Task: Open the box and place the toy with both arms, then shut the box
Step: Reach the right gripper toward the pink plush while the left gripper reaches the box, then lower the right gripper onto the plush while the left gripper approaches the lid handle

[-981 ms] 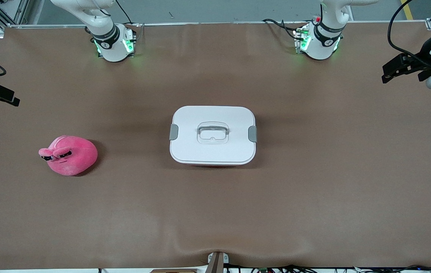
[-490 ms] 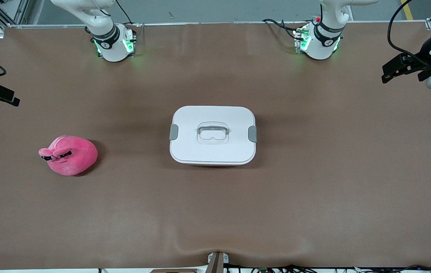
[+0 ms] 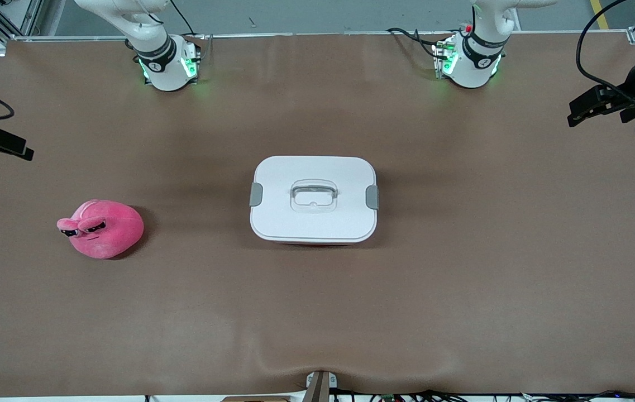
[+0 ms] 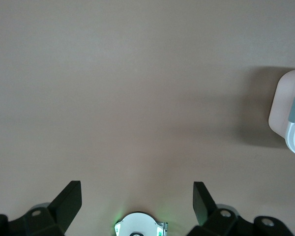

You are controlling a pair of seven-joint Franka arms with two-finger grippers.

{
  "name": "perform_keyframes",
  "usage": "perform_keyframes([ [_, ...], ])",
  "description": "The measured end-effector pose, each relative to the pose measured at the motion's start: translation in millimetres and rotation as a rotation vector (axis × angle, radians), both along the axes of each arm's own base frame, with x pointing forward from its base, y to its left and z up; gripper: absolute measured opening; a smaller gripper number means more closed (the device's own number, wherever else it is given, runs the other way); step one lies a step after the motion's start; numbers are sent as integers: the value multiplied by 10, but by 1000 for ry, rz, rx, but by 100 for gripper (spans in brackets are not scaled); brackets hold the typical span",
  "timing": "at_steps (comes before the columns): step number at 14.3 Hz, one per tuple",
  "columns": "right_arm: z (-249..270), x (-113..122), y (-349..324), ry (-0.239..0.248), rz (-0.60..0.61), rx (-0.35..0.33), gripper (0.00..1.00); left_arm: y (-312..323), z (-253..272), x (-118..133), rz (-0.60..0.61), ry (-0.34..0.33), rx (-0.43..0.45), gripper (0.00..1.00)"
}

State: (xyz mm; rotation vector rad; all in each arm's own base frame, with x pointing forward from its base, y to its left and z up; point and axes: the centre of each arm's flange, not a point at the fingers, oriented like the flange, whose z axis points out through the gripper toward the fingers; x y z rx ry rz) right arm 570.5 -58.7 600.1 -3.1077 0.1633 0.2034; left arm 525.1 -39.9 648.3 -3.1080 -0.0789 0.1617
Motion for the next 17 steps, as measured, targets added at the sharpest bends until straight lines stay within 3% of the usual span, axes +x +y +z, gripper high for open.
perform_keyframes([
  [3, -268, 200, -6, 5, 1, -3, 100, -4, -79, 49, 3, 14, 1, 100],
  [7, -264, 247, -8, -8, 1, -6, 100, -18, -159, 154, 9, 18, -2, 100],
  [17, -493, 349, 13, 24, 5, -4, 100, -589, -383, 249, 235, 41, 4, 100],
])
